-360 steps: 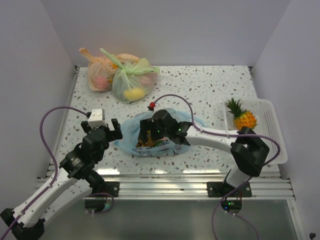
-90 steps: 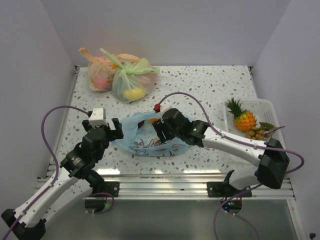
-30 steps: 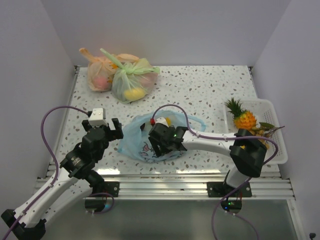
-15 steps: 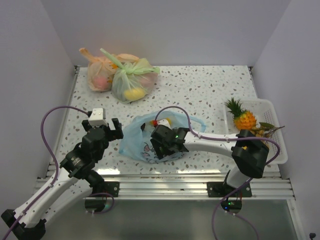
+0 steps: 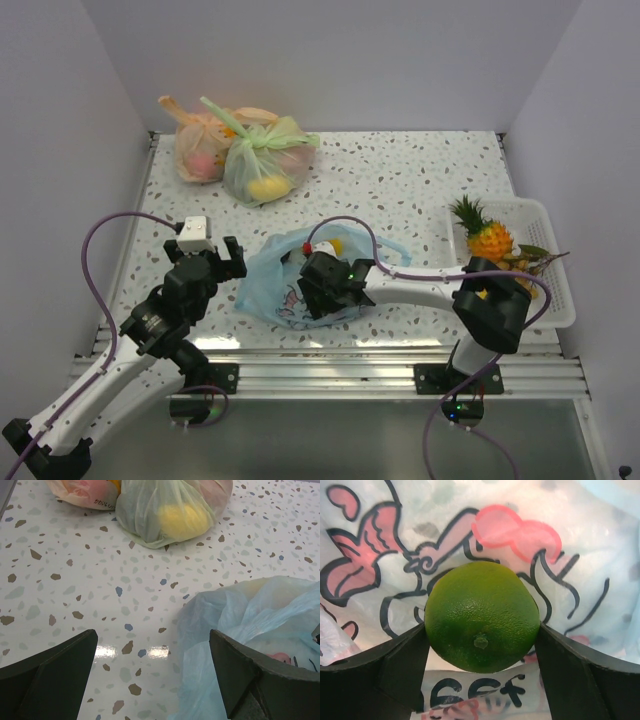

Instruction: Untie the knot of the plastic bag and take out the fruit

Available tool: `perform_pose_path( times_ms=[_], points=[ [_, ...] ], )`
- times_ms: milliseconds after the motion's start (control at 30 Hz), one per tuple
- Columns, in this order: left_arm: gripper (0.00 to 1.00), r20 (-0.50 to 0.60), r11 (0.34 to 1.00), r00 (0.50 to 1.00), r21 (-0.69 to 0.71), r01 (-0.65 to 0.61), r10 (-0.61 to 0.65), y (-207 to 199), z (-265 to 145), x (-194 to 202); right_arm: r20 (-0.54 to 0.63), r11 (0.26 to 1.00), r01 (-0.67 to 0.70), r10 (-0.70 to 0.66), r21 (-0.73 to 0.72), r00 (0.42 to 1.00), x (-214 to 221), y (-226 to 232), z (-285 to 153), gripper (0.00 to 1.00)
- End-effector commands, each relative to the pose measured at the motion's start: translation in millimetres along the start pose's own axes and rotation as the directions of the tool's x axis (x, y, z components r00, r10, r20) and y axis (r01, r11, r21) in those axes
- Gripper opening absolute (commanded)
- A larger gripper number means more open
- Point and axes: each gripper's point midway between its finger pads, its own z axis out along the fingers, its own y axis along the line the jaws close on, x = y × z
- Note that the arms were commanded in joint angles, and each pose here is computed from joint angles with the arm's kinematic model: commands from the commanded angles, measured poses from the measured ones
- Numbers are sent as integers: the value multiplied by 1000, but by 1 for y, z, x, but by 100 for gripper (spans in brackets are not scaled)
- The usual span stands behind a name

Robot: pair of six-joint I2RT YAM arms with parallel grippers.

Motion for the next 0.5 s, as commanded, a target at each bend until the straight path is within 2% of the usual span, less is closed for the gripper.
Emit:
perform_pose_path(
  times_ms=[0,200,467],
  points=[
    [100,39,1000,999,4,5,-5,-1,2,-9,91,999,-20,23,-34,996,-23,13,5,81],
    [100,40,1000,999,5,6,-6,-1,2,-10,165,999,-29,32,-21,986,-43,13,3,80],
    [100,38,1000,999,6,6,-6,-2,2,-9,212,999,-38,37,1,976,-63,10,8,93]
  ],
)
